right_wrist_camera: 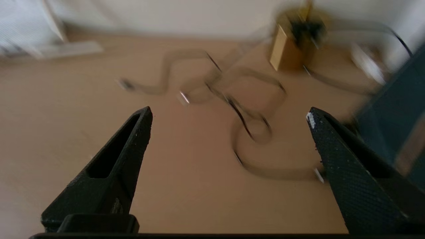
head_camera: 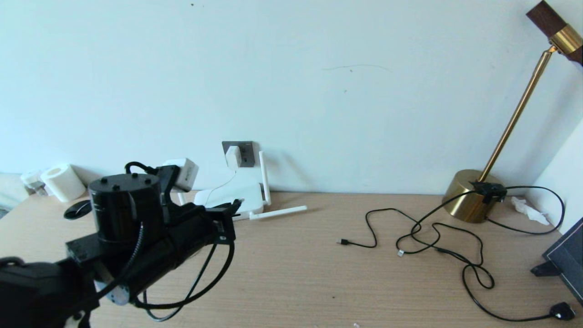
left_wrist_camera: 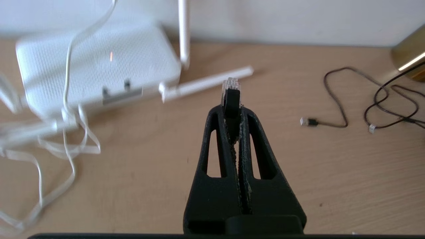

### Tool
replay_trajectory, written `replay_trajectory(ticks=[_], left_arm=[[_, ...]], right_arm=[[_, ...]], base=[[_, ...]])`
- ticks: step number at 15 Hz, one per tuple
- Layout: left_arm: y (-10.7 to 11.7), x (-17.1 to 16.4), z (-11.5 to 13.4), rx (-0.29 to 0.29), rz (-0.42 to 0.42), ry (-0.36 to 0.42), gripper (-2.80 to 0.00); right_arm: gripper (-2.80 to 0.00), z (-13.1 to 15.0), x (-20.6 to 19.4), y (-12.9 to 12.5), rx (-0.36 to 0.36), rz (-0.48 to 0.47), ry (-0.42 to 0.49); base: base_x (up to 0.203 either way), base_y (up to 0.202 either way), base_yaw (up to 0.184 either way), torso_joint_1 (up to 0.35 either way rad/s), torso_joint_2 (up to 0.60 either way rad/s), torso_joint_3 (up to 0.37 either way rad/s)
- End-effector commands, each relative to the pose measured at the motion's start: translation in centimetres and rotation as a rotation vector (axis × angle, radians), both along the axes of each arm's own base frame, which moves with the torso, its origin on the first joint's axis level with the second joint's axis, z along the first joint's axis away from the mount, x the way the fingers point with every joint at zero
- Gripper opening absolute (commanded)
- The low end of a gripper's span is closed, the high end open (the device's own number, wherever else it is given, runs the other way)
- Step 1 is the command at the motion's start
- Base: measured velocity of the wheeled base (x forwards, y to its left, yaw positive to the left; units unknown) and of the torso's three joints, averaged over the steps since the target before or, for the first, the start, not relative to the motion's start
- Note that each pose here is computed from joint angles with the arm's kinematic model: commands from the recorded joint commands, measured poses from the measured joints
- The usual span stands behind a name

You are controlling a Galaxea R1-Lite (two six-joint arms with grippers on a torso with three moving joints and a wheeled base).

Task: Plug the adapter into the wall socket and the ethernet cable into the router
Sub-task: Align cable and router interface

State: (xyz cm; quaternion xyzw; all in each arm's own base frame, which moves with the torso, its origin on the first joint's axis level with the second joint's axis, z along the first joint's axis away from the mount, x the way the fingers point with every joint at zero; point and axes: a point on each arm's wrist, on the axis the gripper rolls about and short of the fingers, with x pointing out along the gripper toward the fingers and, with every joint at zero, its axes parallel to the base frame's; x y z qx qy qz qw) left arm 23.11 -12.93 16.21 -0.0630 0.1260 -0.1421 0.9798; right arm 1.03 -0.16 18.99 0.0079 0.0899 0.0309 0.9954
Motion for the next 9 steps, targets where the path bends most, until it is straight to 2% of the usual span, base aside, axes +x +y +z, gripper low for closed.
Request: replay_trajectory(ticks=[1, 2, 3, 7, 9], left_arm=[[0.1, -0.1, -1.5, 0.014, 0.055, 0.049, -2.8], [0.1, 0.3, -2.2, 0.017, 0.11, 0.071, -2.8], [0.1, 0.4, -2.7, 0.002, 0.165, 0.087, -2.8], [0.5, -0.5, -3.9, 0.026, 0.178, 0.13, -2.8], [0.6, -1.4, -4.4, 0.039, 0.16, 0.149, -2.8]], right_arm=[[0.0, -2.8, -3.0, -0.8, -0.016, -0.08, -0.012], [0.0, -4.1, -3.0, -1.0, -0.048, -0.177, 0.033], [0.0, -4.8, -2.9, -1.0, -0.056, -0.211, 0.061], [0.0, -6.4, -2.1, -0.7, -0.08, -0.199, 0.173], [0.0, -6.3, -2.2, -0.7, -0.08, -0.261, 0.185]], base=[[0.0, 0.0, 0.0, 0.0, 0.0, 0.0], [0.0, 0.0, 0.0, 0.0, 0.0, 0.0], [0.0, 0.0, 0.0, 0.0, 0.0, 0.0], [0.0, 0.0, 0.0, 0.0, 0.0, 0.0], [0.0, 0.0, 0.0, 0.0, 0.0, 0.0]])
